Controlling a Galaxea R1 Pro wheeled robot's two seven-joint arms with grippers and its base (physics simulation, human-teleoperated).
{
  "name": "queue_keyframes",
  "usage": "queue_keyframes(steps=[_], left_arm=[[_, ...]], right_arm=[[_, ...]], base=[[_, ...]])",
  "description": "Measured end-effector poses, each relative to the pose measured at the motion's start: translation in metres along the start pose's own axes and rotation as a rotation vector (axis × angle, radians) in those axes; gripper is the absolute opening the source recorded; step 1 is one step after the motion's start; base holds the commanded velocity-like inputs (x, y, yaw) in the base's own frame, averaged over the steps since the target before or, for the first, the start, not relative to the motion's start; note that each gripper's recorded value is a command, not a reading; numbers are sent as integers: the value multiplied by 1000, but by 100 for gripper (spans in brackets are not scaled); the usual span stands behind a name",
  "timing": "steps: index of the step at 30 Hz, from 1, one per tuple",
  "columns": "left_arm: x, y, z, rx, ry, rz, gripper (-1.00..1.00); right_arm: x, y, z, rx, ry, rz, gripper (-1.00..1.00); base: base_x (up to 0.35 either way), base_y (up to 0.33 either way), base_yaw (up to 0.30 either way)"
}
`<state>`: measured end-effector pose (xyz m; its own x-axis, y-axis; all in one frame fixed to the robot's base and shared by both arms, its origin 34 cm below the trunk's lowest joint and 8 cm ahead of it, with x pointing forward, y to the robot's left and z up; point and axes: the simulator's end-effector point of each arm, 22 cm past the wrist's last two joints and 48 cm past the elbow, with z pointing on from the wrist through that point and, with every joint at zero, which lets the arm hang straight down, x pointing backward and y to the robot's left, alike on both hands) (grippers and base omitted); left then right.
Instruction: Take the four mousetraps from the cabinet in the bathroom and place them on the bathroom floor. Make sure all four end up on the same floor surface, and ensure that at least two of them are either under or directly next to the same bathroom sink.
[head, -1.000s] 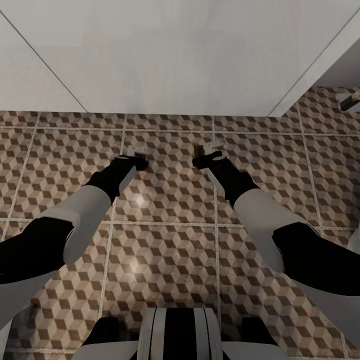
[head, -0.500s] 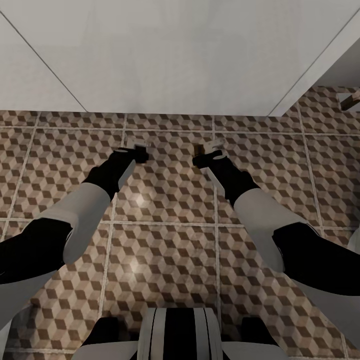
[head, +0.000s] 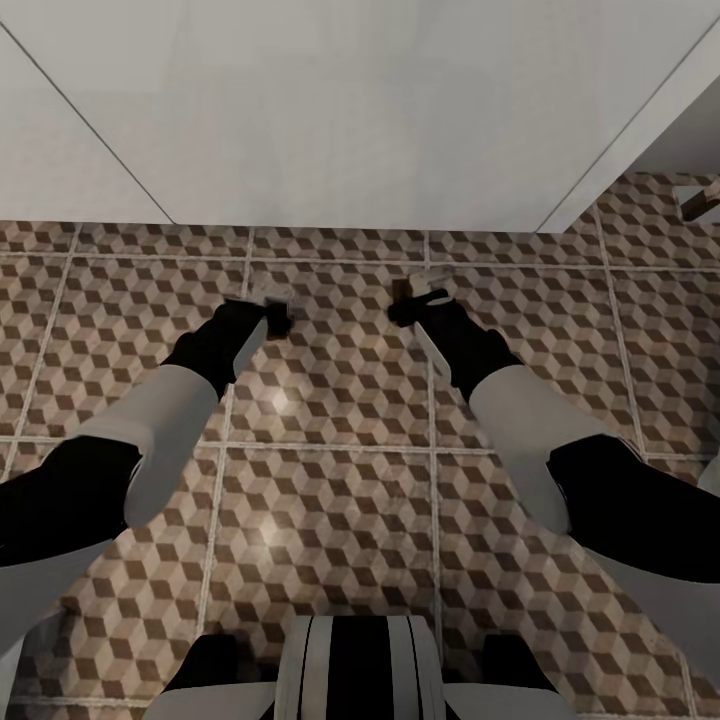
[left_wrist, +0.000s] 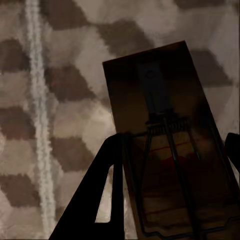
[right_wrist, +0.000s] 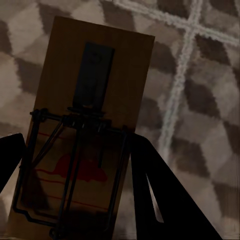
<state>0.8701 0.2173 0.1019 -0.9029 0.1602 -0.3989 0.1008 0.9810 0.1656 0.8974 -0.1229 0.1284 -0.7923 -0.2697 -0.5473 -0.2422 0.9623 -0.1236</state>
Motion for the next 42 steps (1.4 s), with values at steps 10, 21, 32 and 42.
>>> queue_keyframes(steps=[10,21,32,42], left_arm=[[34,27,3,-32,136,-6,-100],[31,40,5,-49,112,-13,-100],[8,48,14,-44,-54,-152,-100],[45,51,31,-59,-89,-182,-100]], right_arm=[[-9,-5,-1,7,8,-5,-100],[-9,-5,-1,7,9,-6,-100],[-4,-5,0,8,21,-4,-100],[4,-5,2,7,36,-4,-100]], base=[[0,0,0],[0,0,0],[0,0,0],[0,0,0]])
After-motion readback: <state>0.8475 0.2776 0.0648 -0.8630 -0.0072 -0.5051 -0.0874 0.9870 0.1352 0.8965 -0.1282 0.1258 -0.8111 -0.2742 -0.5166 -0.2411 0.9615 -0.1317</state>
